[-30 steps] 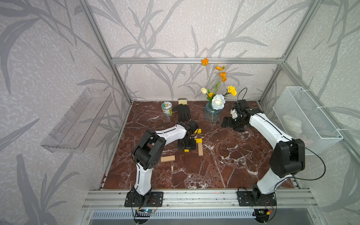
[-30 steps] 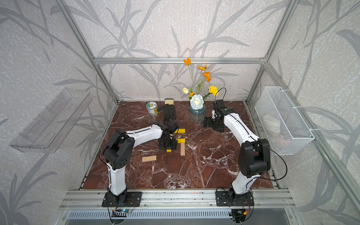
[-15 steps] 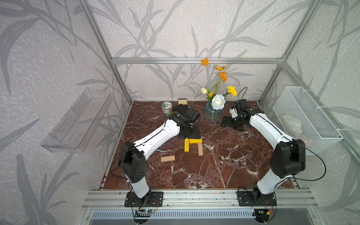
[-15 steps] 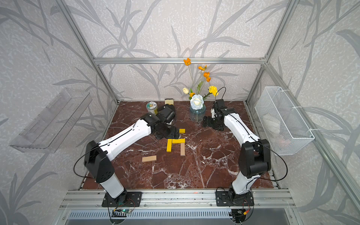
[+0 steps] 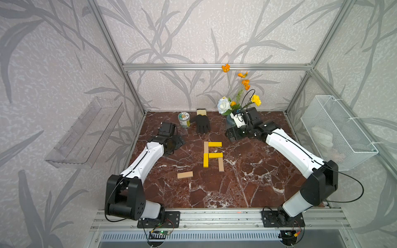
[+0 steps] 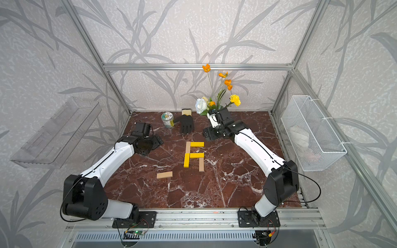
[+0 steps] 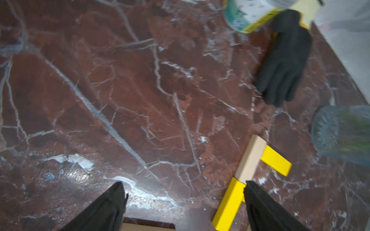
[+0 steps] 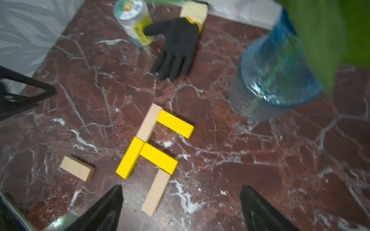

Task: Assemble the number 6 with building blocks
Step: Pick up the building block from the center of the board.

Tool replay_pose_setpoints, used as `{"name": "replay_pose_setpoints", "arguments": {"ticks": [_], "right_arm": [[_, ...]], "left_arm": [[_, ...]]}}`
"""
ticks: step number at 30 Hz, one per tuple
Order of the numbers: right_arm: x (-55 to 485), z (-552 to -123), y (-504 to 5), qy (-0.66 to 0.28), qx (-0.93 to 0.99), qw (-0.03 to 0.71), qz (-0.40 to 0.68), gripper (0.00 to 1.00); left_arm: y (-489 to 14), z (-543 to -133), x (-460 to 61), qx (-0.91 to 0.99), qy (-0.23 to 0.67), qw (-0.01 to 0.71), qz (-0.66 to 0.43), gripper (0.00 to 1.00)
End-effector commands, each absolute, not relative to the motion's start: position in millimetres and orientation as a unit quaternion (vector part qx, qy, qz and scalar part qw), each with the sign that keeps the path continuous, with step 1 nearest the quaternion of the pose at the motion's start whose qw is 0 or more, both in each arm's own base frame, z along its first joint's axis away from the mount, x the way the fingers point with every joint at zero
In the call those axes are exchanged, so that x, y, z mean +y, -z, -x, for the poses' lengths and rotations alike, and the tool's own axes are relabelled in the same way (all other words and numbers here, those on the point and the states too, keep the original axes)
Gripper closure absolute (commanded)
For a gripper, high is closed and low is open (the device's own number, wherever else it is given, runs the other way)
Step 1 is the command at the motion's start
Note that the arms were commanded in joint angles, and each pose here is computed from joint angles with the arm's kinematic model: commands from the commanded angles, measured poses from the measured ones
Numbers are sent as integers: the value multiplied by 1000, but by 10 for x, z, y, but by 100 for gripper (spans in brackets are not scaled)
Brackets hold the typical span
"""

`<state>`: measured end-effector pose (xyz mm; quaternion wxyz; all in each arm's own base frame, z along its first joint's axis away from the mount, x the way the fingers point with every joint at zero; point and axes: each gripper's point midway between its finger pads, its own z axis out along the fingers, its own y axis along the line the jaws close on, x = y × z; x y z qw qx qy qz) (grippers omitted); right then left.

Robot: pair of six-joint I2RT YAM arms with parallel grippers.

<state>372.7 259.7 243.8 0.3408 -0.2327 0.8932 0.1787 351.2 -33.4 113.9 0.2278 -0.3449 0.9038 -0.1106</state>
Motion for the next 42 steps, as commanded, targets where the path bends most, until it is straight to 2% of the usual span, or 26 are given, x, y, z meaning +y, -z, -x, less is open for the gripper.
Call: {"name": "replay_pose_setpoints", "arguments": {"ticks": [1,4,8,14,26,42], "right_arm": [[3196,-3535,-2575,-214,846,354,336,9],[3795,-3202,-2377,-239,803,319,442,9],[4386,-2726,-2122,-282,711,288,576,9],[4734,-2176,-1525,-277,610,209,712,12],[4977,-1902,-770,-225,585,157,763,20],[4985,-2210,-319,-133,639,145,744,24]], "left_arm": [[-898,-3691,-243,858,184,224,424,6],[-757,-3807,-255,843,215,207,447,7],[-725,-3907,-167,852,202,201,439,7],[-659,-3903,122,841,196,195,466,7],[-574,-3768,379,830,199,181,489,7],[-563,-3658,455,838,199,171,479,7]]}}
